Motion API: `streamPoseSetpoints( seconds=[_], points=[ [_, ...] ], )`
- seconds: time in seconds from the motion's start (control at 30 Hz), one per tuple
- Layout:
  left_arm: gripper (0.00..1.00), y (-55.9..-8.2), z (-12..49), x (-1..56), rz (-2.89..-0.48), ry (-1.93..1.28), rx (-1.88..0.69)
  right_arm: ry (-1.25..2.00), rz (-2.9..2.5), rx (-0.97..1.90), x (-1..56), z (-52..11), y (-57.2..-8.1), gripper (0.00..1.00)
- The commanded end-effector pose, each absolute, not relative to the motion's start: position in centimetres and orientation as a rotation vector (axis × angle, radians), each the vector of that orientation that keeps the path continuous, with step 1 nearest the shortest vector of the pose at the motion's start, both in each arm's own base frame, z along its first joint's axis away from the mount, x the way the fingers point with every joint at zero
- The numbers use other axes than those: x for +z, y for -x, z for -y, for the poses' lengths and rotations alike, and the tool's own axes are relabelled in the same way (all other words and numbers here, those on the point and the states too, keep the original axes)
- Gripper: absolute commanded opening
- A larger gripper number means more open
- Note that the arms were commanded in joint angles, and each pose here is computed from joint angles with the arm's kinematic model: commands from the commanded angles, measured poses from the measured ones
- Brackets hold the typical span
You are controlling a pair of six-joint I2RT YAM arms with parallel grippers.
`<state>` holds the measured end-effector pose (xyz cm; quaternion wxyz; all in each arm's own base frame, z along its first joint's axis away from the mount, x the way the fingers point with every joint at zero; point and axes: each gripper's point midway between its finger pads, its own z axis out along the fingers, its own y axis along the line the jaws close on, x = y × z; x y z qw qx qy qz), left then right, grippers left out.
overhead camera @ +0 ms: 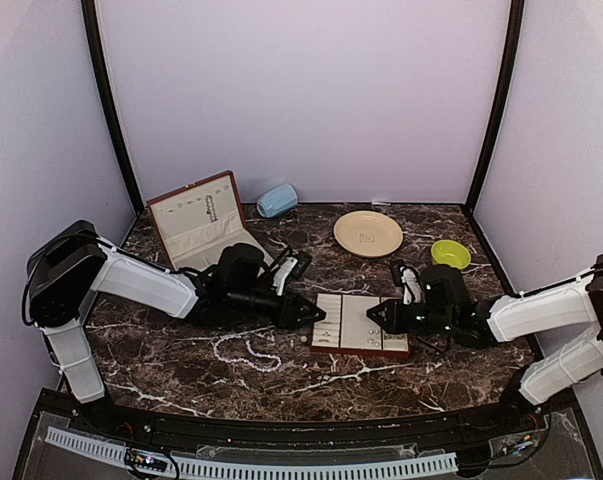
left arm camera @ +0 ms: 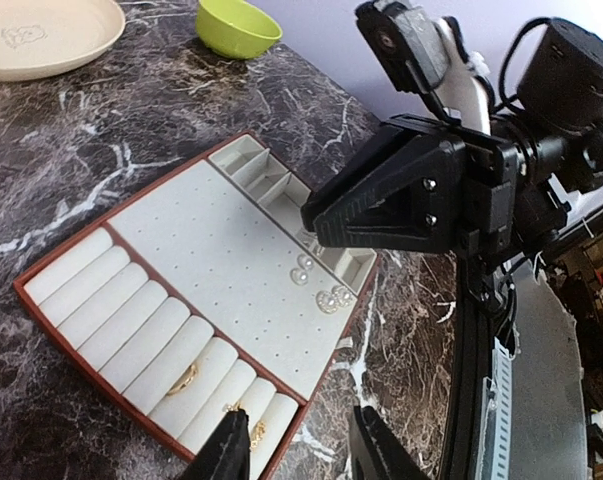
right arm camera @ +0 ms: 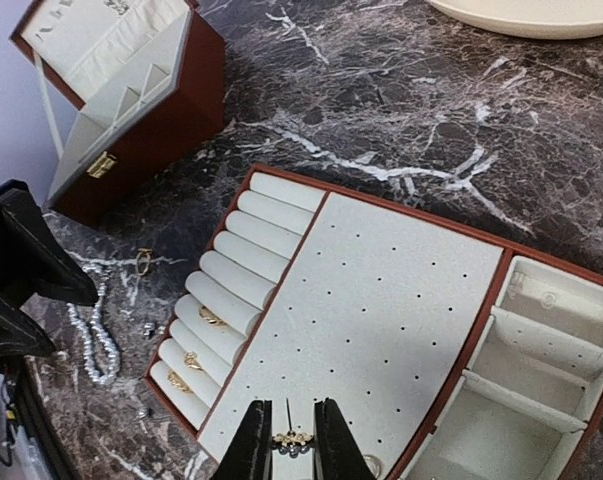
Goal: Organize the mixed jewelry
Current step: Pick up the earring from the earring holder, then pass from the right arm to the left
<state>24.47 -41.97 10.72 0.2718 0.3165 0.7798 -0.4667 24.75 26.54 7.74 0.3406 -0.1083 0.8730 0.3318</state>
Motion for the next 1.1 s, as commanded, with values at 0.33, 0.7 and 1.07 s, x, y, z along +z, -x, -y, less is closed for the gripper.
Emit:
streamPoseSetpoints(
  seconds=[0.33,0.7,1.07],
  points=[
    [0.40,-22.9,43.9,15.7,-1.449,-1.274,-0.948,0.572,-2.141,1.517,14.3,-30.2,-20.3,0.13],
    [0.37,-20.1,45.4,16.9,-1.205,-1.400,-0.831,0.657,-2.147,1.677,15.5,-31.0,-18.5,0.13],
    [0.29,-18.9,46.5,17.1,-1.154,-1.453,-0.810,0.662,-2.149,1.696,15.7,-31.3,-18.6,0.13]
  ],
)
